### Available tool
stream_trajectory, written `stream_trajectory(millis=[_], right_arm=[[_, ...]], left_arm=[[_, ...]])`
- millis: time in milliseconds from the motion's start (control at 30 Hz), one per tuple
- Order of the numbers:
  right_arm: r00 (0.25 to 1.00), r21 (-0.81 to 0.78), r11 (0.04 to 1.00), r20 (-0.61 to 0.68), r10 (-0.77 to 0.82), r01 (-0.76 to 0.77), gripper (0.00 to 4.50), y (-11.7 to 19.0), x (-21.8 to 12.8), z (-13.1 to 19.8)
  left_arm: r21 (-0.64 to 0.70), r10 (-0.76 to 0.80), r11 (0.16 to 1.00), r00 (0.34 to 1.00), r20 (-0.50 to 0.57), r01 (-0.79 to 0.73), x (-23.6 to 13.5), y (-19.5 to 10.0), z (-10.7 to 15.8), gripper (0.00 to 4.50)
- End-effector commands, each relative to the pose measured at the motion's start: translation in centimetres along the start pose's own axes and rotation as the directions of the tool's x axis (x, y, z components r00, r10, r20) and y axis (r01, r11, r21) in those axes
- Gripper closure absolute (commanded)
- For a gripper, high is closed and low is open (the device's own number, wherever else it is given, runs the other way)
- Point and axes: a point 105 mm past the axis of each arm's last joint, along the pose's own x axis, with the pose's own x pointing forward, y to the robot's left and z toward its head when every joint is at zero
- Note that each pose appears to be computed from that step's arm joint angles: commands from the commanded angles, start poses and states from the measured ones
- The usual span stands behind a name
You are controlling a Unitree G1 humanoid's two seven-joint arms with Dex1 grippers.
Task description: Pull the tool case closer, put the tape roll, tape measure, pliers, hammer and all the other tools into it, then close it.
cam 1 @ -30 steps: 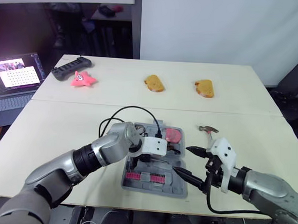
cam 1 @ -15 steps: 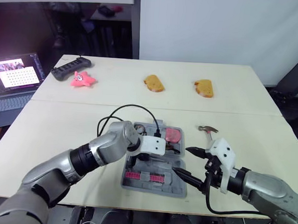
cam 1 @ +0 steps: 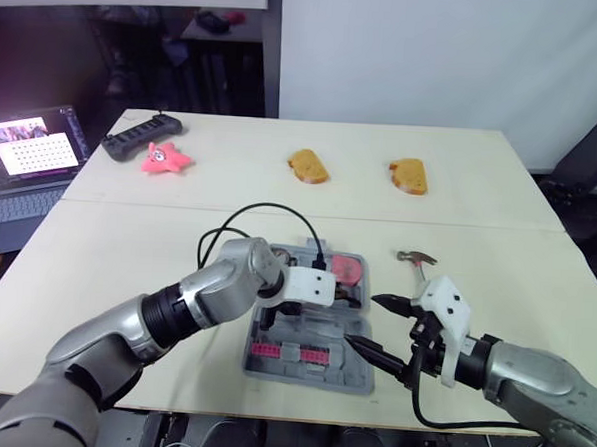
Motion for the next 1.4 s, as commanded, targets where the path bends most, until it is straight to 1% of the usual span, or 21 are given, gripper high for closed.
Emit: stream_trajectory(millis=[33,500,533,567,667,933,1067,1100,1167,1200,1300,1367,1400], right_arm=[[0.999,-0.023,1.0,0.032,0.019,-0.018,0.0,0.7,0.0,0.7],[1.0,-0.021,1.0,0.027,0.011,-0.01,0.0,0.5,0.1,0.6],[1.0,-0.02,1.0,0.028,0.011,-0.01,0.0,0.5,0.1,0.6],[1.0,-0.02,1.0,0.029,0.011,-0.011,0.0,0.5,0.1,0.6],[1.0,-0.02,1.0,0.029,0.011,-0.011,0.0,0.6,0.1,0.6],[0.999,-0.017,1.0,0.031,0.008,-0.008,0.0,0.5,0.1,0.6],[1.0,-0.017,1.0,0.031,0.003,-0.002,0.0,0.5,0.0,0.6],[1.0,-0.017,1.0,0.03,0.001,-0.001,0.0,0.5,0.0,0.6],[0.999,-0.017,1.0,0.032,-0.002,0.003,0.0,0.5,-0.1,0.6],[0.999,-0.017,1.0,0.032,-0.005,0.005,0.0,0.5,-0.1,0.6],[0.999,-0.012,1.0,0.03,-0.015,0.015,0.0,0.5,-0.3,0.5],[0.999,-0.009,1.0,0.028,-0.019,0.02,0.0,0.5,-0.4,0.4],[0.999,-0.007,1.0,0.027,-0.022,0.022,0.0,0.5,-0.5,0.4]], left_arm=[[0.02,0.034,0.999,0.999,0.025,-0.034,-1.0,0.6,0.8,4.48],[0.013,0.02,1.0,0.999,0.029,-0.021,-0.8,0.3,0.7,4.48],[0.016,0.022,1.0,0.999,0.03,-0.023,-0.8,0.4,0.7,3.47],[0.018,0.023,1.0,0.999,0.031,-0.024,-0.8,0.4,0.8,3.15],[0.018,0.026,0.999,0.999,0.04,-0.027,-1.1,0.4,1.0,1.81],[0.005,0.065,0.998,0.995,0.079,-0.066,-2.5,1.3,1.3,1.81],[-0.025,0.06,0.998,0.991,0.117,-0.057,-4.7,1.3,0.1,1.81],[-0.049,0.046,0.998,0.99,0.135,-0.039,-5.2,1.1,-0.4,1.81],[-0.145,0.01,0.989,0.982,0.19,0.018,-5.7,0.6,-1.7,1.81],[-0.163,0.015,0.986,0.976,0.218,0.021,-5.9,0.6,-2.3,1.81],[-0.182,0.038,0.983,0.955,0.295,0.017,-5.7,0.7,-3.5,1.81],[-0.16,0.047,0.987,0.931,0.362,0.012,-5.5,0.6,-3.6,1.81],[-0.173,0.063,0.985,0.907,0.417,0.012,-5.4,0.6,-3.3,1.81]])
